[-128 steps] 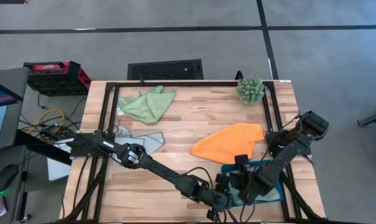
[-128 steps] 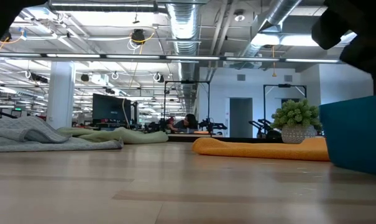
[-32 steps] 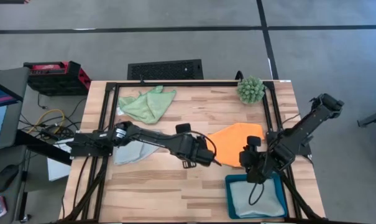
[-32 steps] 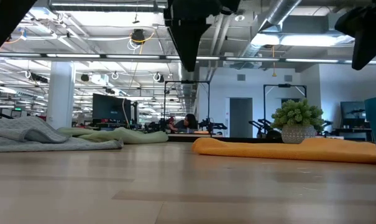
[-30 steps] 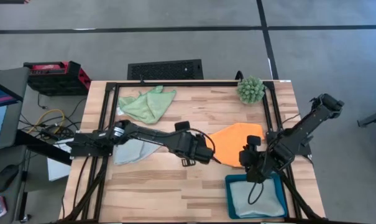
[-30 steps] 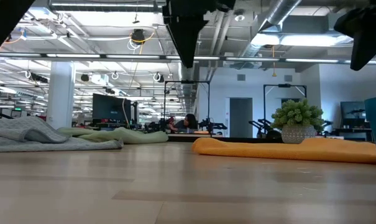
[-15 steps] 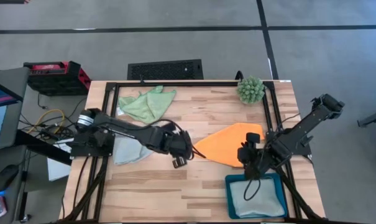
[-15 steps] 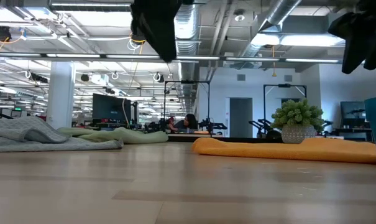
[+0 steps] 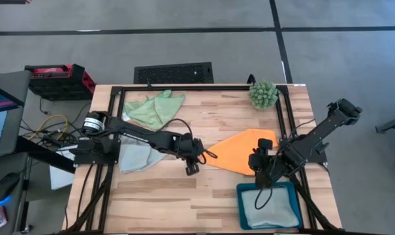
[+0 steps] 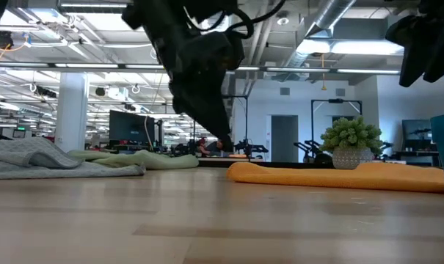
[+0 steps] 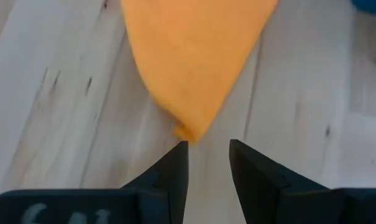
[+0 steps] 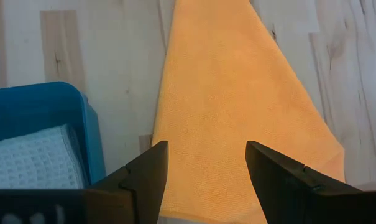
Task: Fold microfiber towels
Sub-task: Fold the orange towel
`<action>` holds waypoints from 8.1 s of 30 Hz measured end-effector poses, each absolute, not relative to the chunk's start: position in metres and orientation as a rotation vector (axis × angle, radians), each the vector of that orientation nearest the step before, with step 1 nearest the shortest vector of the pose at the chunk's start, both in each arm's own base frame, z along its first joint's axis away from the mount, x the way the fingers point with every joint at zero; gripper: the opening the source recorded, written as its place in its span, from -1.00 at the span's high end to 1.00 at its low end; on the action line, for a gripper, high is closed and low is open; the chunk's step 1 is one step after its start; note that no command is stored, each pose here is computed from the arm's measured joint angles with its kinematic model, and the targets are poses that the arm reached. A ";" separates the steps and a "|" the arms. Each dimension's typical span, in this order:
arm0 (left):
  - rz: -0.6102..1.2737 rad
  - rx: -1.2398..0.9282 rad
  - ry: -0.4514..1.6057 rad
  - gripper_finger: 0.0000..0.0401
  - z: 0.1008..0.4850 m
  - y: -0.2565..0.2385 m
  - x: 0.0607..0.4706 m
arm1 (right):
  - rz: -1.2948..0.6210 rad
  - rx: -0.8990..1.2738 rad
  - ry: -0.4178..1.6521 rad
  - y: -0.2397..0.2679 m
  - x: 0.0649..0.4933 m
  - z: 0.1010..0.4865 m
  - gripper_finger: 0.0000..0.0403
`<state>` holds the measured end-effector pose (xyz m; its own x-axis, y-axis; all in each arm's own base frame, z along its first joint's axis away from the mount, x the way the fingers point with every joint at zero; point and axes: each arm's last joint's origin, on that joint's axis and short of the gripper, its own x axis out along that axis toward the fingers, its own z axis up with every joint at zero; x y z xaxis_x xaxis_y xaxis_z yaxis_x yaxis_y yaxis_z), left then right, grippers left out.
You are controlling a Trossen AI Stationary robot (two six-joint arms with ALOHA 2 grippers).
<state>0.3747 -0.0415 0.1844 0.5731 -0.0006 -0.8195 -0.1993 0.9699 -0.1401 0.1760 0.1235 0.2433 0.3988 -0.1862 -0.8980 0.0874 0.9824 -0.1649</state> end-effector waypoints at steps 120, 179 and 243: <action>0.193 -0.466 0.097 1.00 0.445 0.037 0.406 | -0.610 -1.007 0.670 0.149 0.222 0.176 -0.19; 0.185 -0.492 0.130 1.00 0.442 0.036 0.406 | -0.824 -1.217 0.647 0.130 0.245 0.153 0.54; 1.042 0.364 0.873 1.00 0.388 0.055 0.354 | -0.945 -0.673 0.588 0.016 0.172 0.340 0.99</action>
